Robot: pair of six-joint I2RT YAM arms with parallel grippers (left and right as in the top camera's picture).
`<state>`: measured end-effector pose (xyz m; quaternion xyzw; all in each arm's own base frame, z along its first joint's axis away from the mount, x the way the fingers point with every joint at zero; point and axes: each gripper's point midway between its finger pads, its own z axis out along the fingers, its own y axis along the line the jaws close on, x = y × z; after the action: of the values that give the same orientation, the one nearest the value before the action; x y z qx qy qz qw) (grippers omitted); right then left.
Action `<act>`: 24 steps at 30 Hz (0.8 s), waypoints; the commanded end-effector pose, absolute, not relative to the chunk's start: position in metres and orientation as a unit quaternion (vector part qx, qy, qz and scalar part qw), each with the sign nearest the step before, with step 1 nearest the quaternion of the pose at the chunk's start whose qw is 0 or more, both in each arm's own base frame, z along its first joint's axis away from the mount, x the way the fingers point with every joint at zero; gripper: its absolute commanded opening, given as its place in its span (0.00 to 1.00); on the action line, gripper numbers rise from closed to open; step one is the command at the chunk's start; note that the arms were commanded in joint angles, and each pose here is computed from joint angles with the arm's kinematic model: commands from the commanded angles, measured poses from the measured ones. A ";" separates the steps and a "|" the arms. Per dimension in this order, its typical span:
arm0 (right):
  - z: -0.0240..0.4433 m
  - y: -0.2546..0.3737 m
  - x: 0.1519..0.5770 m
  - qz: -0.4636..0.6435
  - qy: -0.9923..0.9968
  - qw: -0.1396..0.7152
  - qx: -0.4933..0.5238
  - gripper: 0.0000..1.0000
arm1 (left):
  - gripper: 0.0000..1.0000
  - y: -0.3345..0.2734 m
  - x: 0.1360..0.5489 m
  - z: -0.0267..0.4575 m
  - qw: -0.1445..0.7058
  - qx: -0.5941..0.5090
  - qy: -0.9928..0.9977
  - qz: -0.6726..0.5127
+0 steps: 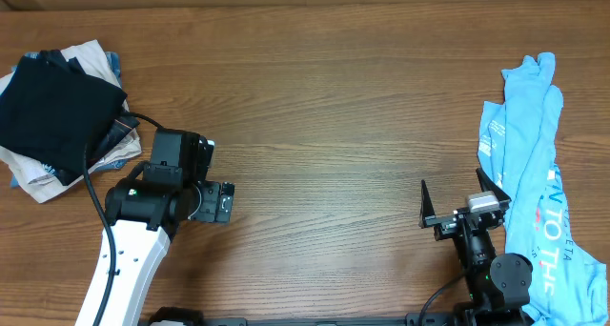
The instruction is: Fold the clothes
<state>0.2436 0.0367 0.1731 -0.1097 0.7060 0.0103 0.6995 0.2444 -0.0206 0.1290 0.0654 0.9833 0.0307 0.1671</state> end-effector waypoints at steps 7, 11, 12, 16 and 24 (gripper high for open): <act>0.170 0.034 0.244 0.005 0.706 0.700 -0.106 1.00 | 1.00 -0.022 0.238 0.166 0.251 0.059 0.966 0.020; 0.170 0.034 0.244 0.005 0.706 0.700 -0.106 1.00 | 1.00 -0.021 0.226 0.201 0.332 0.054 0.942 0.011; 0.170 0.034 0.244 0.005 0.706 0.700 -0.106 1.00 | 1.00 -0.019 0.220 0.210 0.355 0.052 0.933 0.009; 0.170 0.034 0.244 0.005 0.706 0.700 -0.106 1.00 | 1.00 -0.015 0.193 0.232 0.438 0.047 0.898 0.001; 0.170 0.034 0.244 0.005 0.706 0.700 -0.106 1.00 | 1.00 -0.014 0.194 0.195 0.518 0.038 0.855 -0.006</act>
<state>0.2435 0.0367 0.1731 -0.1097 0.7060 0.0103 0.6995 0.1875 -0.0123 0.2174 0.0423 0.8665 0.0022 0.4973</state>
